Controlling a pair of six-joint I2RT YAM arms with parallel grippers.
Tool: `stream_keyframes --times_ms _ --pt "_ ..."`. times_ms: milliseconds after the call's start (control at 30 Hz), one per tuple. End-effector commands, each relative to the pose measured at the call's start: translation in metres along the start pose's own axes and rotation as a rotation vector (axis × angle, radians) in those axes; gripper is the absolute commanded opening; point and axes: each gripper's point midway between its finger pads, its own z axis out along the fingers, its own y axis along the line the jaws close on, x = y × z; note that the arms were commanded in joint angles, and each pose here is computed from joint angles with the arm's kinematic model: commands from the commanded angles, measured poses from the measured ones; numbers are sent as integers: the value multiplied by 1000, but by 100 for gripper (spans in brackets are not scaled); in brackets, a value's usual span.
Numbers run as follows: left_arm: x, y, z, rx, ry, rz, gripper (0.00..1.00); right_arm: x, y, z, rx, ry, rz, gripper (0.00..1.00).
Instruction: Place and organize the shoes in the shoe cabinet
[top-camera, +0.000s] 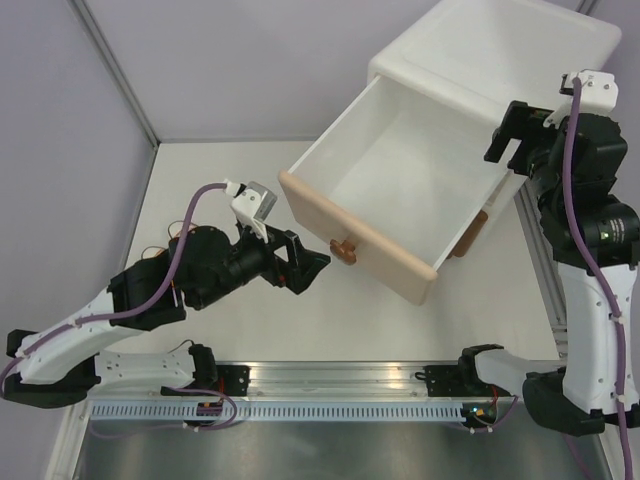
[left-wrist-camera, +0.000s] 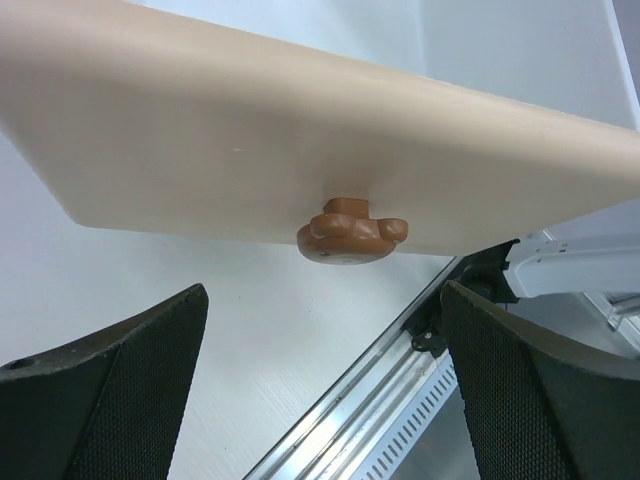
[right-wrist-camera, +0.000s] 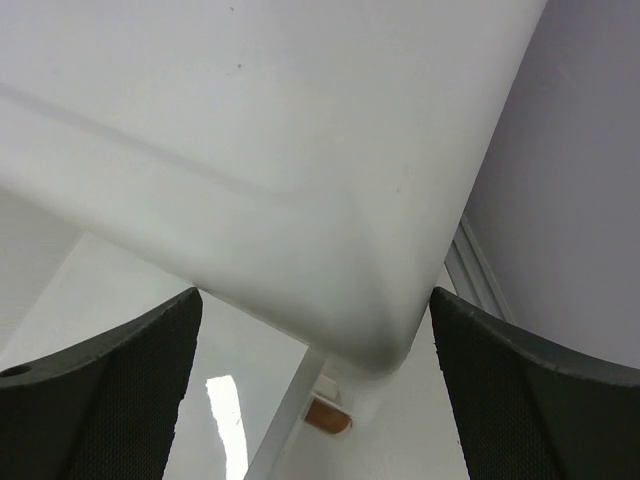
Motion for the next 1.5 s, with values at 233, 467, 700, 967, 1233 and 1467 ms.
stream_keyframes --times_ms 233,467,700,967,1233,1467 --pt "-36 23 -11 -141 -114 -12 100 -54 25 -51 -233 -258 14 98" --pt "-71 31 -7 -187 -173 -18 100 -42 28 -75 -314 -323 -3 98" --pt "-136 32 5 -168 -257 -12 100 -12 25 -75 -321 -275 -17 98" --pt "-164 116 41 -354 -261 -64 98 -2 22 -89 -340 -277 -26 98" --pt "-129 234 29 -641 -219 -222 96 17 25 -93 -374 -257 -6 98" --pt "-32 294 31 -818 -62 -304 91 29 29 -105 -427 -257 28 98"
